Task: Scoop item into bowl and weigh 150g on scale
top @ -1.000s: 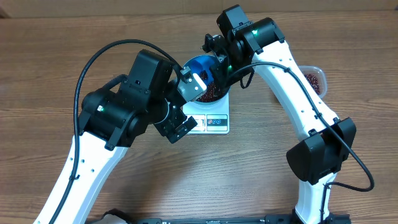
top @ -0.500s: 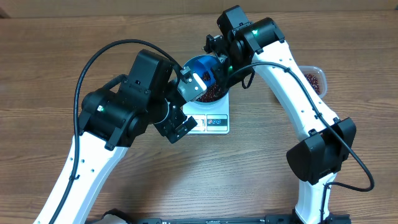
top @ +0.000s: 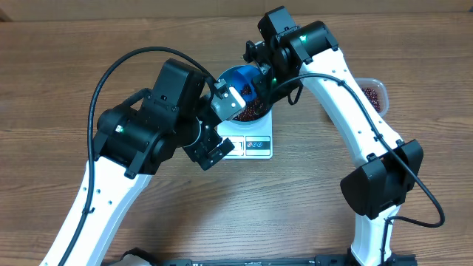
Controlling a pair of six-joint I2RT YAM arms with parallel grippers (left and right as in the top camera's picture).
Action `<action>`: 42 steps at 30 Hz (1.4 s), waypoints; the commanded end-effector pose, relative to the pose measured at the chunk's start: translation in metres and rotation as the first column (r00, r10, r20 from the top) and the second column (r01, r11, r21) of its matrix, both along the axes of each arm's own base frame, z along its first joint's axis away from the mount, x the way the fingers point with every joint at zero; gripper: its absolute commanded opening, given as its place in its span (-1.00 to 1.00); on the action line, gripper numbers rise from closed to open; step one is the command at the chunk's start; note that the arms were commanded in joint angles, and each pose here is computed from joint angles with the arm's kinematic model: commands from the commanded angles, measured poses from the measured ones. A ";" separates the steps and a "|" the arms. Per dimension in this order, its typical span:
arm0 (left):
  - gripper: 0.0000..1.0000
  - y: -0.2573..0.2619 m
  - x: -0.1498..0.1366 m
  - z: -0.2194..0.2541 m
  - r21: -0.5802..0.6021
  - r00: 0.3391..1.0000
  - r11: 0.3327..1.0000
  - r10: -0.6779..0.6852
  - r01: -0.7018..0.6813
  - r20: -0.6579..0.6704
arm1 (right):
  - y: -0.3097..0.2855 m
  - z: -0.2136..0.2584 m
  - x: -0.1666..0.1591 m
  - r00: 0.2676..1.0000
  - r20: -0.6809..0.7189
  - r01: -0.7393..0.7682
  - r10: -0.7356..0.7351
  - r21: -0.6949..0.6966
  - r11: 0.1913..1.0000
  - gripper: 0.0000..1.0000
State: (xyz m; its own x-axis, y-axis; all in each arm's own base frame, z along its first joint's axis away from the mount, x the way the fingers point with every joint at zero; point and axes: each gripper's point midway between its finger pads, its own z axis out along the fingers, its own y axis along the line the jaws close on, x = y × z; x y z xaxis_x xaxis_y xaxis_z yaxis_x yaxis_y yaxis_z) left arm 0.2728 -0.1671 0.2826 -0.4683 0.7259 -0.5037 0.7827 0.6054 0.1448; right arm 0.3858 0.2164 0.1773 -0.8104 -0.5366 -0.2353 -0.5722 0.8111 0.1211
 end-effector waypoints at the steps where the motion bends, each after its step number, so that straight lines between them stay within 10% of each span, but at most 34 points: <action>1: 0.99 0.001 0.001 0.009 -0.010 1.000 1.000 0.006 -0.006 0.025 | -0.002 0.033 0.006 0.996 0.083 0.020 -0.023 0.043 0.999 -0.93; 42: 0.99 0.001 0.001 0.009 -0.010 1.000 1.000 0.006 -0.006 0.025 | 0.001 0.034 0.005 0.997 0.079 0.015 -0.019 0.062 0.998 -0.93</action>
State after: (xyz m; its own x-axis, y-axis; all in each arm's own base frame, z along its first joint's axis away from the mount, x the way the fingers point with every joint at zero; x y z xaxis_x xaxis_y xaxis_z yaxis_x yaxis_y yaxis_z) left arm 0.2728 -0.1671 0.2826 -0.4683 0.7259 -0.5037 0.7827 0.6054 0.1448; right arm 0.3904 0.2144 0.1778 -0.8182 -0.5199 -0.2453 -0.5568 0.8229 0.1133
